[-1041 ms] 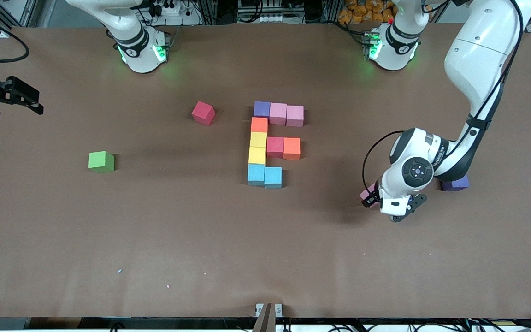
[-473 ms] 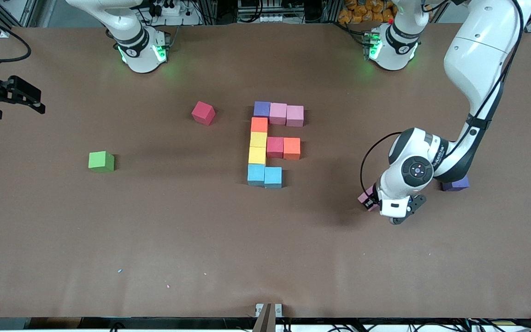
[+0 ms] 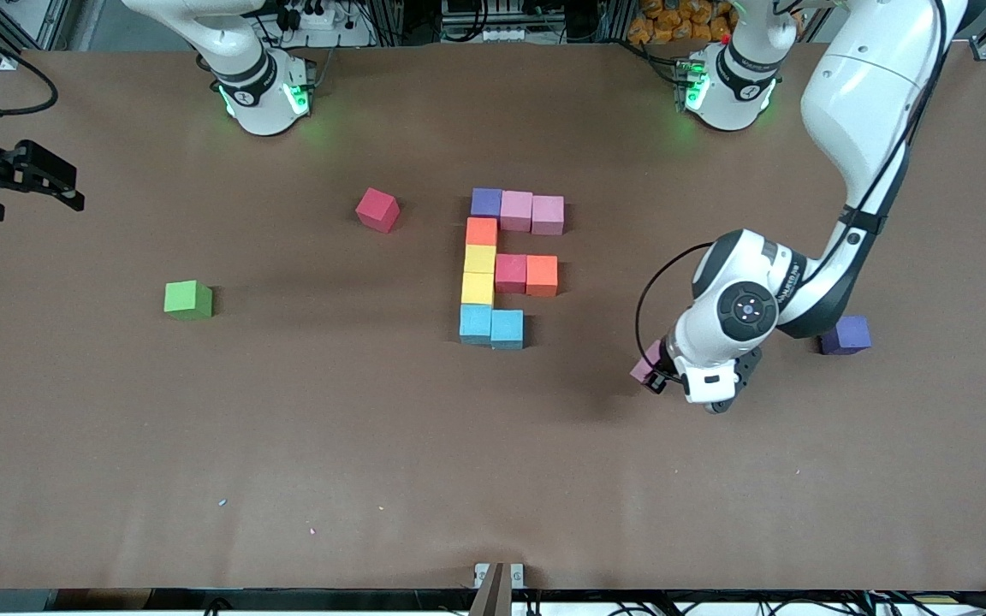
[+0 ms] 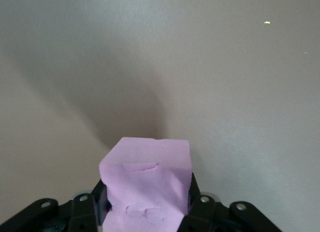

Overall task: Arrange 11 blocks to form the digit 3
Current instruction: 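Carry the pink cube with the left gripper toward the cyan cubes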

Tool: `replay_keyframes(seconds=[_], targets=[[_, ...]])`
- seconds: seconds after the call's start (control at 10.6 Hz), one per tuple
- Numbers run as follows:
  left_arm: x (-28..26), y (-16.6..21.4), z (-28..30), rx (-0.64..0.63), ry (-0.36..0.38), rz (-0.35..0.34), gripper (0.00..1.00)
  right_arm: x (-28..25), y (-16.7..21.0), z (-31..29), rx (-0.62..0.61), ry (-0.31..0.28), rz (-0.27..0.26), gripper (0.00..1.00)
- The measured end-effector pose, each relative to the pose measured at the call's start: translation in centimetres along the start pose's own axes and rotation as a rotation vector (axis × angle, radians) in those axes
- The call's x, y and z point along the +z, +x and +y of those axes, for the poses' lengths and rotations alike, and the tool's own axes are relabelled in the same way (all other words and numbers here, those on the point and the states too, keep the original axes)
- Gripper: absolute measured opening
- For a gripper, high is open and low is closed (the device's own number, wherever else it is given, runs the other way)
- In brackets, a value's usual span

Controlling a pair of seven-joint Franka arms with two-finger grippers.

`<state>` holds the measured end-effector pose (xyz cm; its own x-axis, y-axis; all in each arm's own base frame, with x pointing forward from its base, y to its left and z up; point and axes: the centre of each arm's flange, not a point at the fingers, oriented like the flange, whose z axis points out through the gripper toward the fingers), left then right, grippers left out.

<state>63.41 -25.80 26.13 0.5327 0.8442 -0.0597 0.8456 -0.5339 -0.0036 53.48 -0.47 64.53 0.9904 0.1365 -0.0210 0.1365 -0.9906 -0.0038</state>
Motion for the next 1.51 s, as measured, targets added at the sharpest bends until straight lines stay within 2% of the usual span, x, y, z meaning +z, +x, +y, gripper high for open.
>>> replay_keyframes(seconds=[0.47, 0.85, 1.33, 1.51], targets=[[-1.0, -5.0, 1.9, -0.212, -0.008, -0.036, 0.6, 0.0, 0.0, 0.0, -0.001, 0.0, 0.0, 1.0], [0.1, -7.4, 2.6, -0.373, 0.007, -0.052, 0.6, 0.0, 0.0, -0.4, -0.007, 0.0, -0.001, 1.0], [2.2, -11.4, 3.1, -0.481, 0.037, -0.06, 0.6, 0.0, 0.1, -0.6, -0.012, -0.001, 0.0, 1.0], [2.5, -11.7, 3.3, -0.499, 0.04, -0.062, 0.6, -0.1, 0.1, -0.7, -0.012, -0.001, 0.0, 1.0]])
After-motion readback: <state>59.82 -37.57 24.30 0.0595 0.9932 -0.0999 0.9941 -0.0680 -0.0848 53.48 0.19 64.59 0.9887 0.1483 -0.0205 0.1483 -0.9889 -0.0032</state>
